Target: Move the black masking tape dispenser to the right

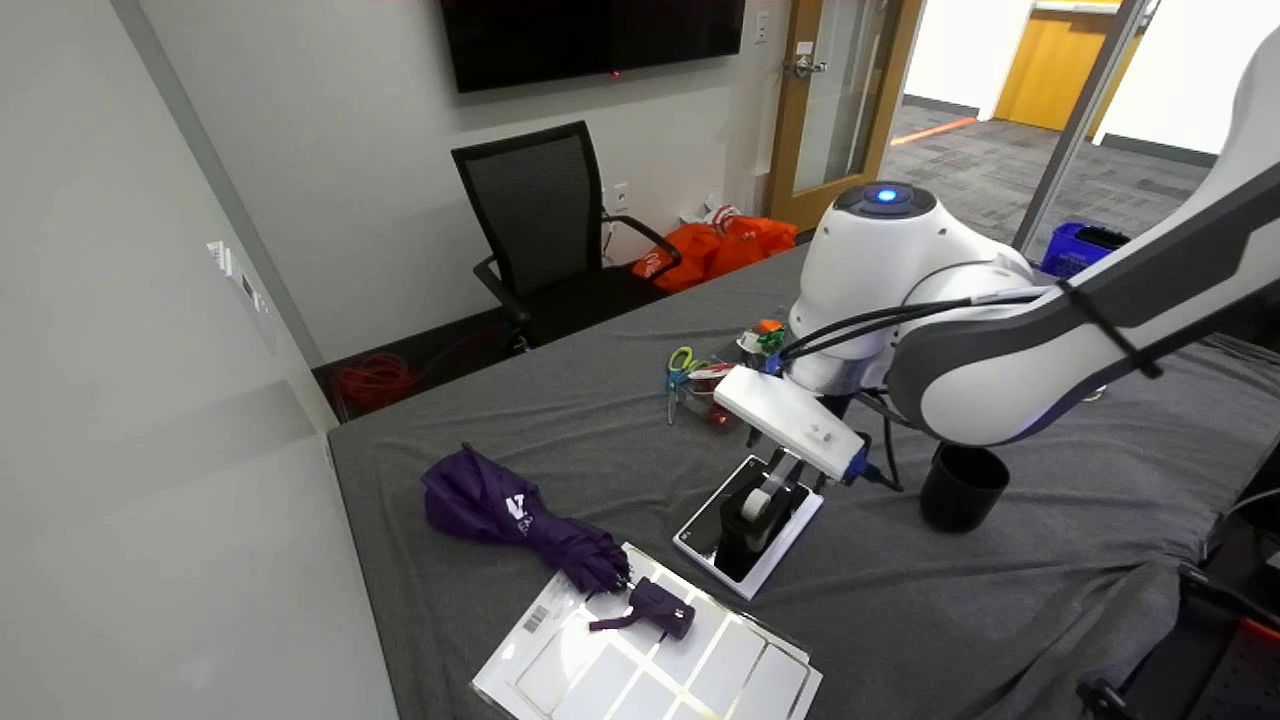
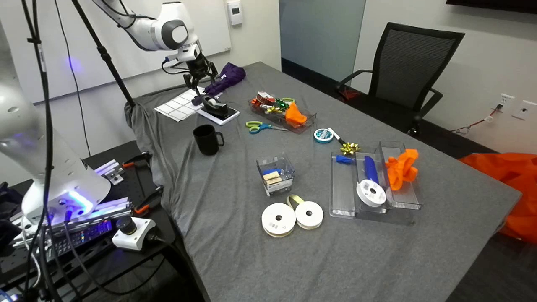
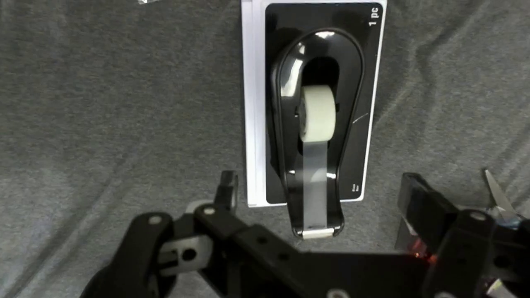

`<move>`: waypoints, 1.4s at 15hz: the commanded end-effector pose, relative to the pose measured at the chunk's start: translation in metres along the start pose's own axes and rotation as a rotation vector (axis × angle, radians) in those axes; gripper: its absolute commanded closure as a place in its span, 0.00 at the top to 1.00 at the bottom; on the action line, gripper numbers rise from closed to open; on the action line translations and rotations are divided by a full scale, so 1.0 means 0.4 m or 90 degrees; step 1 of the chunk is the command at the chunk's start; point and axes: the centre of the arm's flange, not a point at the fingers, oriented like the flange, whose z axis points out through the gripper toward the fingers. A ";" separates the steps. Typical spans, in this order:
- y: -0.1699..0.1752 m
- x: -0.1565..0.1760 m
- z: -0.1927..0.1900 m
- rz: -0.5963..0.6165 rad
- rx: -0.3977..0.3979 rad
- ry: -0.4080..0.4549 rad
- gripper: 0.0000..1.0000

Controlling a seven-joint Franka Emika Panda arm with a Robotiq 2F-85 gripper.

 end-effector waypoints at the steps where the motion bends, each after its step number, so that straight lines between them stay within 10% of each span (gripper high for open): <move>1: -0.058 -0.024 0.086 0.002 -0.008 -0.029 1.00; 16: -0.057 -0.050 0.255 -0.029 -0.069 -0.063 1.00; 17: -0.056 -0.052 0.263 -0.029 -0.067 -0.063 0.75; 21: -0.059 -0.055 0.272 -0.026 -0.067 -0.064 0.51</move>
